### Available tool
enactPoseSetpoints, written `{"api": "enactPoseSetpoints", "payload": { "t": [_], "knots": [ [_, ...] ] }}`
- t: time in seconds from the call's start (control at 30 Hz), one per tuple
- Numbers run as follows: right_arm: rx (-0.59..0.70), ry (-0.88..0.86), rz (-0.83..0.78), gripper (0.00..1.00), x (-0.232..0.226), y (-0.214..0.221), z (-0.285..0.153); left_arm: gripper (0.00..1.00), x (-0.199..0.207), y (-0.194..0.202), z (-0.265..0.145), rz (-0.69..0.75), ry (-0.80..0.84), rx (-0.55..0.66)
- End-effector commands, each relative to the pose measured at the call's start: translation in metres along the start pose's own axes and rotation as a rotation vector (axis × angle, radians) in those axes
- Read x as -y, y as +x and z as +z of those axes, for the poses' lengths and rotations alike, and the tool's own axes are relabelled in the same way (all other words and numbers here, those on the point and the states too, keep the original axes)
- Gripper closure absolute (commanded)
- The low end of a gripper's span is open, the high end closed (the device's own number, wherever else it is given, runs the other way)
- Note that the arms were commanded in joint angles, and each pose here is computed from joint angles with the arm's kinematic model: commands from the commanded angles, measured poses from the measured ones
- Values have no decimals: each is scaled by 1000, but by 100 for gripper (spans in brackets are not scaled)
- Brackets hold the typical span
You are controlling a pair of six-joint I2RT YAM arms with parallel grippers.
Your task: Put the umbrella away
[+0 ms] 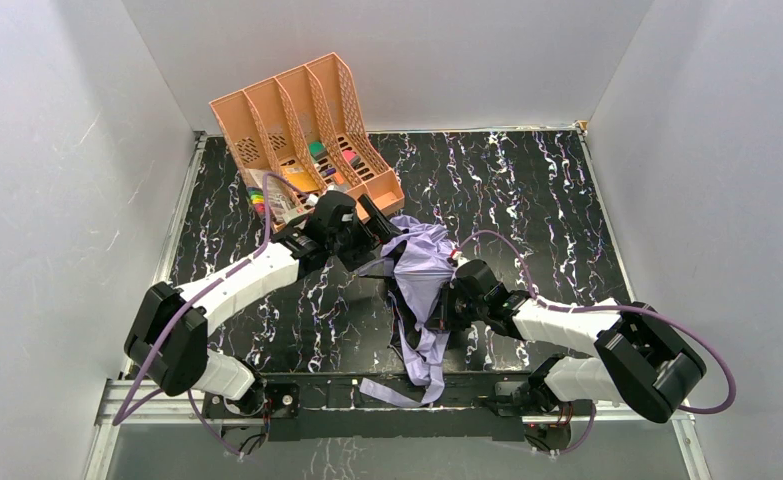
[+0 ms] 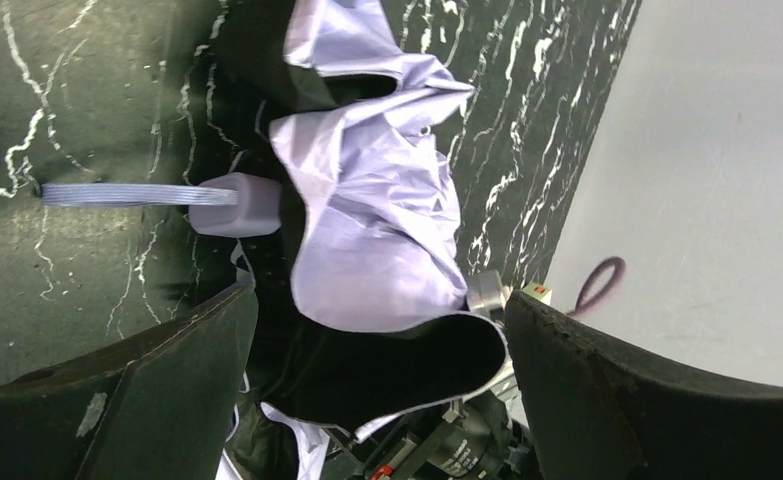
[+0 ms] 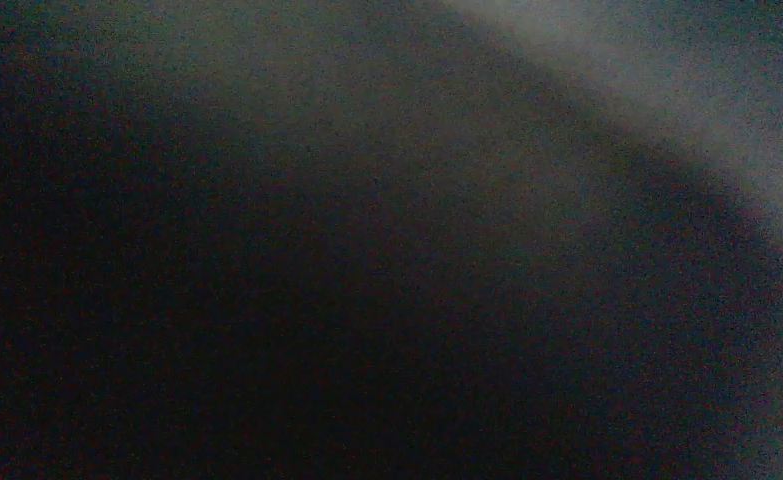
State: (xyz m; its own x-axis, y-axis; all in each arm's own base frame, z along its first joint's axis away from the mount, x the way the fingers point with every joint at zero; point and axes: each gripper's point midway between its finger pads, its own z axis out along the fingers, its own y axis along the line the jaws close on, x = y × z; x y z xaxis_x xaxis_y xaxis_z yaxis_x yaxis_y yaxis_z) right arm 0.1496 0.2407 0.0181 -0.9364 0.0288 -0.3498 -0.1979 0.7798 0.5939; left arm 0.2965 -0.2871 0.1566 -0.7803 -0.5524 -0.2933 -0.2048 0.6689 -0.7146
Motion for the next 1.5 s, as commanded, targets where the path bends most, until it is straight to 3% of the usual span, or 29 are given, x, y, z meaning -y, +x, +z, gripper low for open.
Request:
{"api": "enactPoseSetpoints", "payload": {
  "t": [0.0,0.37,0.6,0.73,0.9,1.23,1.47],
  "knots": [
    [-41,258,-7,99,61,22,-5,9,-14,-7,3,-147,-22,49],
    [-41,249,-5,99,61,23,-5,30,-9,5,34,-202,41,-40],
    [-43,242,-4,100,59,23,-5,58,0,4,45,-189,69,-60],
    [-46,236,-4,100,59,24,-3,81,5,-6,48,-173,91,-50],
    [-54,224,-3,100,60,28,0,99,33,-30,50,-80,169,-35],
    [-36,188,-11,100,50,12,26,100,117,-58,40,125,405,-63],
    [-8,215,-16,100,46,-9,46,100,162,-62,9,265,522,-98]
  ]
}}
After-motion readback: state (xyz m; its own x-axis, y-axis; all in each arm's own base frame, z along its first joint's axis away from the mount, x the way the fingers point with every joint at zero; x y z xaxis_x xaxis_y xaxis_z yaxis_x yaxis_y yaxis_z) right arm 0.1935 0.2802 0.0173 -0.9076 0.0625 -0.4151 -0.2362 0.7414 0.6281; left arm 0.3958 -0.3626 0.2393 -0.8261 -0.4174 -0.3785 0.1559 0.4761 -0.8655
